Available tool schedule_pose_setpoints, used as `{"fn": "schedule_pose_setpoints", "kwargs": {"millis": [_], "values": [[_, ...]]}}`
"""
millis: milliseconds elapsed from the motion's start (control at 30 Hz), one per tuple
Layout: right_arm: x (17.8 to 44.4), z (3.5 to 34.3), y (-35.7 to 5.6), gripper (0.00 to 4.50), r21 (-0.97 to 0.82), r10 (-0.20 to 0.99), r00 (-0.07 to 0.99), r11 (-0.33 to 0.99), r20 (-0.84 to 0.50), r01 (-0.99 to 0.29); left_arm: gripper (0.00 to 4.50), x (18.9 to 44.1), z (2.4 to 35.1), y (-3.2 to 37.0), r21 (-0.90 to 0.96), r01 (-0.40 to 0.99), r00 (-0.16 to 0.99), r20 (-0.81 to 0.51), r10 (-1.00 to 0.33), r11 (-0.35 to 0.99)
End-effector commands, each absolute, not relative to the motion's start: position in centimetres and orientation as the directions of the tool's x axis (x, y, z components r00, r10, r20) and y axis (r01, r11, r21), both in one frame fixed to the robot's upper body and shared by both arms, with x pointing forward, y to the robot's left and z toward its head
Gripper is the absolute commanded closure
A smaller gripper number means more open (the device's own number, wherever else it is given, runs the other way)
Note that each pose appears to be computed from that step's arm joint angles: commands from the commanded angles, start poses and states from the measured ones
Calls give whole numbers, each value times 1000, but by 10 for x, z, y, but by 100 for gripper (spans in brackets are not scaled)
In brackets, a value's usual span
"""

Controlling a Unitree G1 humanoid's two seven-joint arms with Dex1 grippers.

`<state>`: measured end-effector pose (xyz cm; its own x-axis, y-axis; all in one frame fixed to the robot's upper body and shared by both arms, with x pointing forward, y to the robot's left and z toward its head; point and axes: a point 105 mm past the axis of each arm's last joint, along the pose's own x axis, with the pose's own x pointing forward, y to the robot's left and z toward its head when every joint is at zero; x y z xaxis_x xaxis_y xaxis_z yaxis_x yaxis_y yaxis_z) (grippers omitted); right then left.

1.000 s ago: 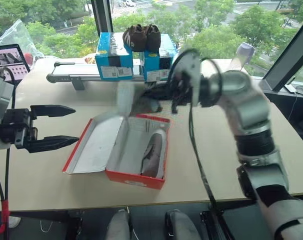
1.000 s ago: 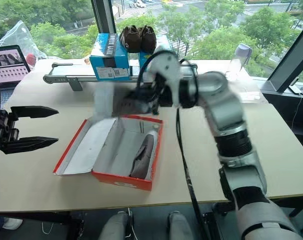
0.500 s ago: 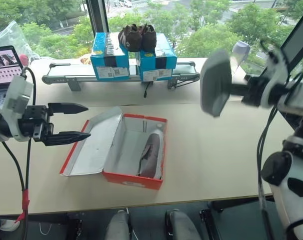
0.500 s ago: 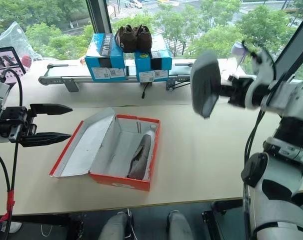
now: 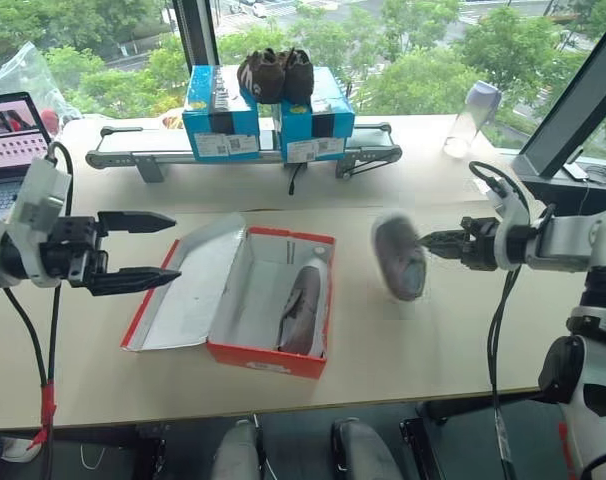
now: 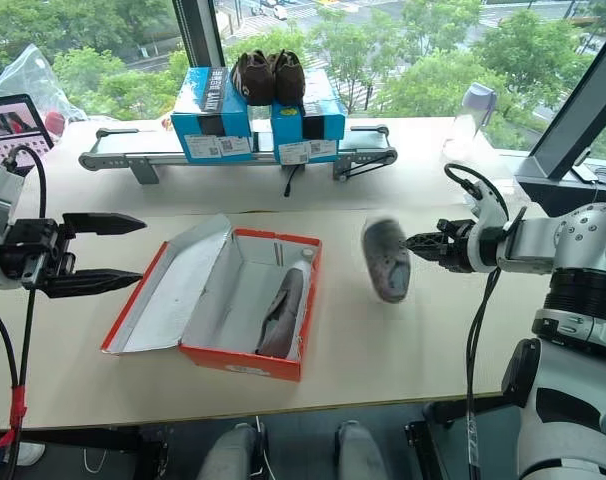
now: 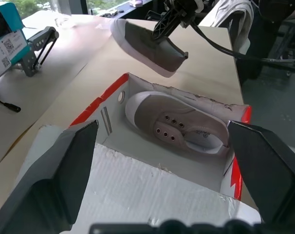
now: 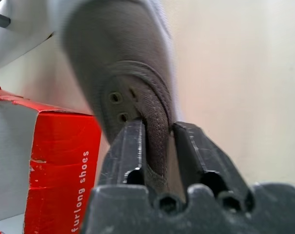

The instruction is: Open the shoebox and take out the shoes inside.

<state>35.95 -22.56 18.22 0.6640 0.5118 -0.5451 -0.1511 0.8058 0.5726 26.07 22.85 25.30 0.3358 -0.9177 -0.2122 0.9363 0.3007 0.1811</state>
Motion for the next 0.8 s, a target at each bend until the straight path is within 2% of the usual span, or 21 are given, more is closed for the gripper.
{"fn": "schedule_pose_setpoints", "kwargs": {"millis": [33,167,200,333,433,500,600,700,733,800], "values": [[360,194,-227,160,576,508,685,802,-523,-155,0,256,265,228,234,925,345,-197,-918,298],[364,216,-233,17,522,453,737,838,-501,-160,0,254,266,229,235,923,351,-198,-915,303],[366,231,-232,3,504,450,759,843,-470,-187,0,254,266,230,236,923,353,-199,-914,305],[364,277,-201,3,446,543,757,814,-363,-371,0,253,267,231,236,921,358,-202,-912,310],[351,293,-145,3,351,678,650,734,-343,-581,0,254,267,230,237,921,358,-200,-912,310],[337,284,-115,3,288,734,556,671,-391,-683,0,256,266,229,238,921,357,-197,-913,309],[310,255,-80,3,126,738,449,577,-504,-807,0,258,266,226,239,922,353,-189,-916,306],[301,239,-68,3,-147,684,500,507,-532,-850,0,259,265,225,239,922,352,-188,-917,305],[302,237,-63,3,-268,696,514,440,-502,-857,0,259,265,225,239,922,353,-187,-917,305],[299,231,-53,3,-447,738,473,258,-481,-856,0,259,265,224,239,922,352,-185,-918,305]]}}
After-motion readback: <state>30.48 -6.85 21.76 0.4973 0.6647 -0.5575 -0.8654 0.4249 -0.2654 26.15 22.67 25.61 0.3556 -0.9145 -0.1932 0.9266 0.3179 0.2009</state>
